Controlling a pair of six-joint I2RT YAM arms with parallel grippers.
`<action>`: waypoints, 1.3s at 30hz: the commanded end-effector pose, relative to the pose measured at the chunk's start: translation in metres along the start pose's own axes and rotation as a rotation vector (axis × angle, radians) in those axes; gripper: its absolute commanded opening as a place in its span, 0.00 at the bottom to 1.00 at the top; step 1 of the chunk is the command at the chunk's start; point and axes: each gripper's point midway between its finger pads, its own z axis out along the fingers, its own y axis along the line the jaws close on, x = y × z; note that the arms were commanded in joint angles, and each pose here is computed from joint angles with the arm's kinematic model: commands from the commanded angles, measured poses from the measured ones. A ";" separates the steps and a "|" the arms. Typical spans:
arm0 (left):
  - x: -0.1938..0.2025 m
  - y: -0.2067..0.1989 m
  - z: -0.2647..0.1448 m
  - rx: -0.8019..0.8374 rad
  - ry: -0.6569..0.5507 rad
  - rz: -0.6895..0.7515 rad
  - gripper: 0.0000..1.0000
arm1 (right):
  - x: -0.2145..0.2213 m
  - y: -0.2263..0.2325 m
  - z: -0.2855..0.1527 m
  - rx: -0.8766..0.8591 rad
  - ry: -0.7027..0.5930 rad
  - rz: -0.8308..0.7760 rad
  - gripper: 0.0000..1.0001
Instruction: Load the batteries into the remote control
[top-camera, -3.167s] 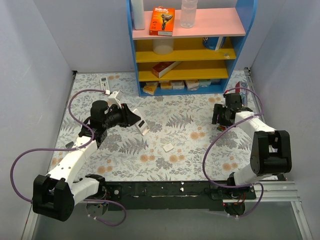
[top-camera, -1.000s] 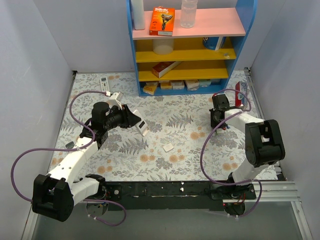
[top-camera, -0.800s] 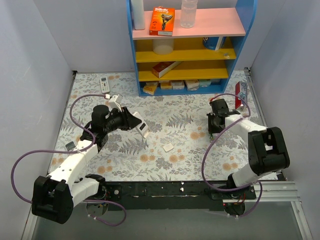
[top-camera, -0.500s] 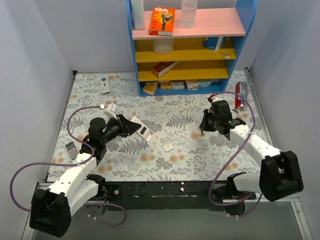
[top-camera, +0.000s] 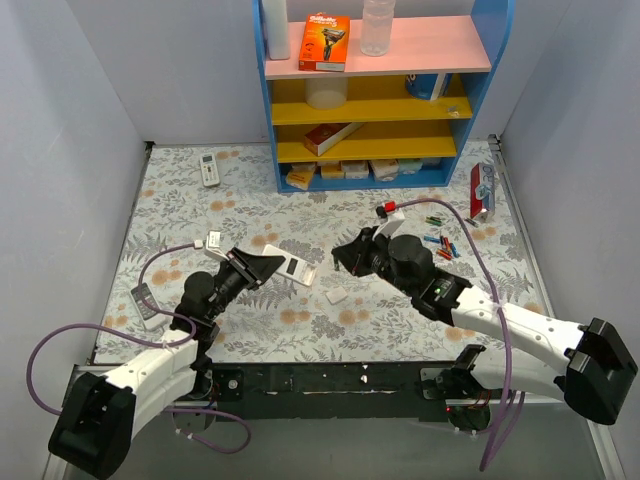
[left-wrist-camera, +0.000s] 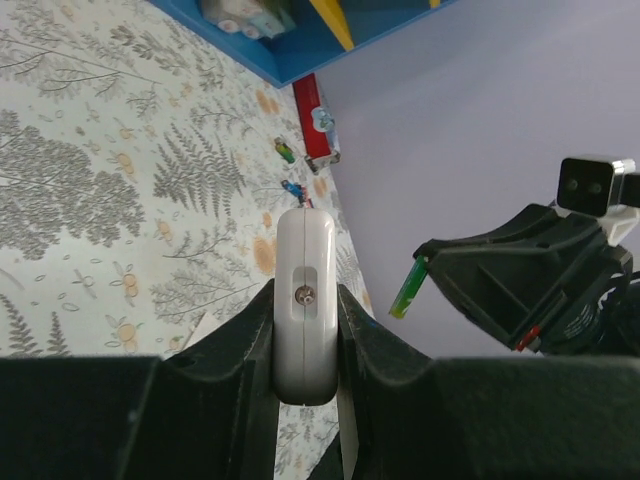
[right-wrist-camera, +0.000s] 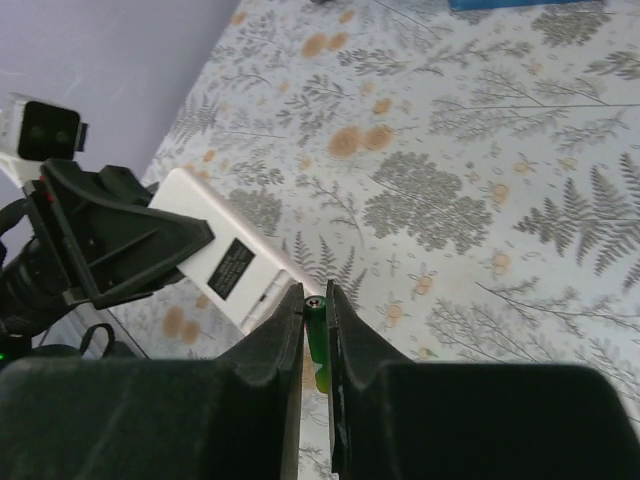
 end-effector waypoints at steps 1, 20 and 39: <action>-0.021 -0.034 0.005 0.109 -0.144 -0.039 0.00 | -0.037 0.038 -0.002 -0.085 -0.257 0.064 0.01; -0.019 -0.054 -0.005 0.207 -0.256 -0.080 0.00 | -0.038 0.069 -0.006 -0.090 -0.400 0.172 0.01; -0.016 -0.070 -0.009 0.258 -0.302 -0.014 0.00 | -0.047 0.077 -0.003 -0.062 -0.455 0.239 0.01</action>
